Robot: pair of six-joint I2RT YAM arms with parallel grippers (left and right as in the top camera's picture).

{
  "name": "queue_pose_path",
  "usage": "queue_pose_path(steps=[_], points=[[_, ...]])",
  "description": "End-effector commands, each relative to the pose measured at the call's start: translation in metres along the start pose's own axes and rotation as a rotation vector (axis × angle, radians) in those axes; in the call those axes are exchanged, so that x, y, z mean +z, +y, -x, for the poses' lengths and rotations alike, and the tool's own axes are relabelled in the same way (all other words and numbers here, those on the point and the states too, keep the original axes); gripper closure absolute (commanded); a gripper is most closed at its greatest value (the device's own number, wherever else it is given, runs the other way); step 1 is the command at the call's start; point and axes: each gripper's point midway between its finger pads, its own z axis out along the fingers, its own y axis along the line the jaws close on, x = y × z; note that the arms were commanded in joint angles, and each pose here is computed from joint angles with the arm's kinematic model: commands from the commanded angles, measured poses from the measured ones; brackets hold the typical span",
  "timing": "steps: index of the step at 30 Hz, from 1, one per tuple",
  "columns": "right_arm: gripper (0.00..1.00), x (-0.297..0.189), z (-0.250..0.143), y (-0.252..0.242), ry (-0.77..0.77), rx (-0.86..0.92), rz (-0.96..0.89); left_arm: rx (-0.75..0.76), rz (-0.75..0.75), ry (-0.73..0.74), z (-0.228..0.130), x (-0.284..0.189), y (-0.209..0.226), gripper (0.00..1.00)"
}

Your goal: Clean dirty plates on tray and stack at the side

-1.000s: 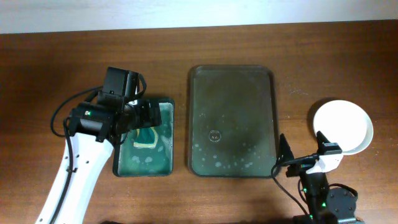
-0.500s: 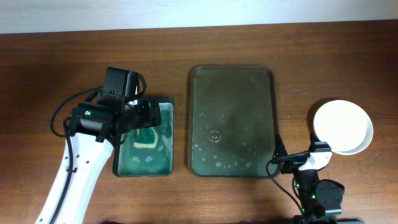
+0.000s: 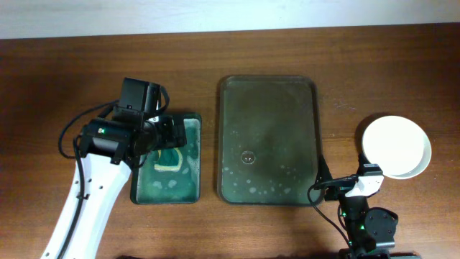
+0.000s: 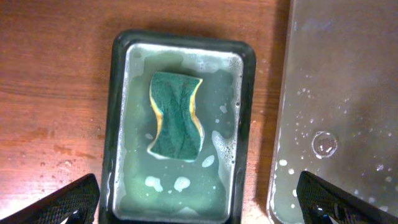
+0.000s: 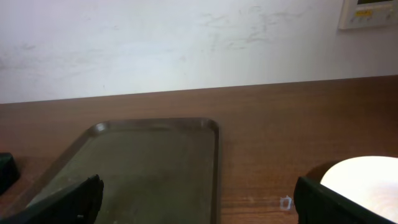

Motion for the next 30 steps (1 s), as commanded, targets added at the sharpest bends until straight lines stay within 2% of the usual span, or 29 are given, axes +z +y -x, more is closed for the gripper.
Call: queue_pose_path(steps=[1, 7, 11, 14, 20, 27, 30], points=[[0.02, 0.0, -0.002, -0.001, 0.004, 0.004, -0.001, -0.009, 0.054, -0.12, 0.004, -0.024, 0.017, 0.01], [0.02, 0.0, -0.002, -0.001, 0.004, 0.004, -0.001, -0.056, -0.015, -0.49, 0.028, -0.056, 0.021, 0.01], [0.02, 0.0, -0.002, -0.001, 0.004, 0.004, -0.001, -0.019, -0.053, -0.695, 0.019, -0.06, 0.025, 0.01], [0.02, 0.0, -0.002, -0.001, 0.004, 0.004, -0.001, -0.05, -0.053, -0.823, 0.0, -0.054, 0.043, 0.01], [0.02, 0.0, -0.002, -0.001, 0.004, 0.004, -0.001, -0.106, -0.04, -0.952, -0.039, -0.044, 0.07, 0.01], [0.02, 0.0, -0.002, -0.001, 0.004, 0.004, -0.001, -0.154, -0.033, -1.112, -0.059, -0.028, 0.087, 0.01], [0.02, 0.0, -0.002, -0.001, 0.004, 0.004, -0.001, -0.158, -0.033, -1.126, -0.064, -0.013, 0.089, 0.01]])
